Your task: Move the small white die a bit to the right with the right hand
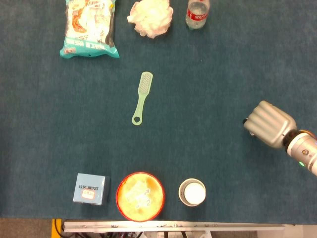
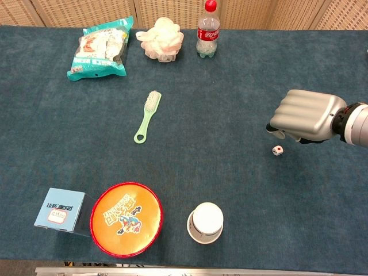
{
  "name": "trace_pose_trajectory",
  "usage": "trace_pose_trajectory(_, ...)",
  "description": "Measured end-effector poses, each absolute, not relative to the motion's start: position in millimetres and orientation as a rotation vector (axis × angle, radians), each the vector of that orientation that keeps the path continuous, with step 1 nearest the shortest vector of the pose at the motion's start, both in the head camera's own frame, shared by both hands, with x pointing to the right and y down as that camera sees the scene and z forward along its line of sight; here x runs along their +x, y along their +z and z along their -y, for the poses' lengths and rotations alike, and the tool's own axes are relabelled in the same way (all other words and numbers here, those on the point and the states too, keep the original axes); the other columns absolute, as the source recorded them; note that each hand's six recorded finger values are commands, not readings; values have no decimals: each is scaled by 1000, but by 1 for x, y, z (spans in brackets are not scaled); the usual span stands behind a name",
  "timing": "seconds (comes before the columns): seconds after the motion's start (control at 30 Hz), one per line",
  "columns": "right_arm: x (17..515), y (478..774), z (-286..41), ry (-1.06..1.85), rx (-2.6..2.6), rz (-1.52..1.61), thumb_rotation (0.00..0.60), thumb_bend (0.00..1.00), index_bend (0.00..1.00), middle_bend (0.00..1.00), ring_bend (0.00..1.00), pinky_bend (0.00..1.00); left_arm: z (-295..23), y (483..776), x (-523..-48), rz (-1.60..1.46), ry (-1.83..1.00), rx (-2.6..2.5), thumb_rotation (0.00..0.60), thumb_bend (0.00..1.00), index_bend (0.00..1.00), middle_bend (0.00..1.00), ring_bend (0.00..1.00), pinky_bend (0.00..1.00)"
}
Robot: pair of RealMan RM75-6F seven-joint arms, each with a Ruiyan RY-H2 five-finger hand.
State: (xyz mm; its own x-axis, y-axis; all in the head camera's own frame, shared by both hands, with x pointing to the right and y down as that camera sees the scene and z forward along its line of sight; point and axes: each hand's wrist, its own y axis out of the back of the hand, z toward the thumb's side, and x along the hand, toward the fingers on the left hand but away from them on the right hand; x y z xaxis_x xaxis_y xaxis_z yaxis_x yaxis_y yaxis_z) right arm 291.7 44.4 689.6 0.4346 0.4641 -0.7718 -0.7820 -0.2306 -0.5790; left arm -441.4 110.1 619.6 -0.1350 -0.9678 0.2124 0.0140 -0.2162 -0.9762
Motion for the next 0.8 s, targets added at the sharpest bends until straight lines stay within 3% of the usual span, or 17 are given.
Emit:
trace_pose_trajectory(0.4, 291, 705, -44, 1085, -1360, -350, 600, 1000, 458, 981, 966, 988, -125, 620, -444, -1193, -1521, -1247, 600, 147, 464, 420, 247, 390)
trace_pose_trajectory(0.8, 293, 719, -49, 931, -1402, -332, 600, 1000, 458, 980, 966, 988, -112, 620, -445, -1181, -1516, -1250, 600, 147, 464, 420, 247, 390)
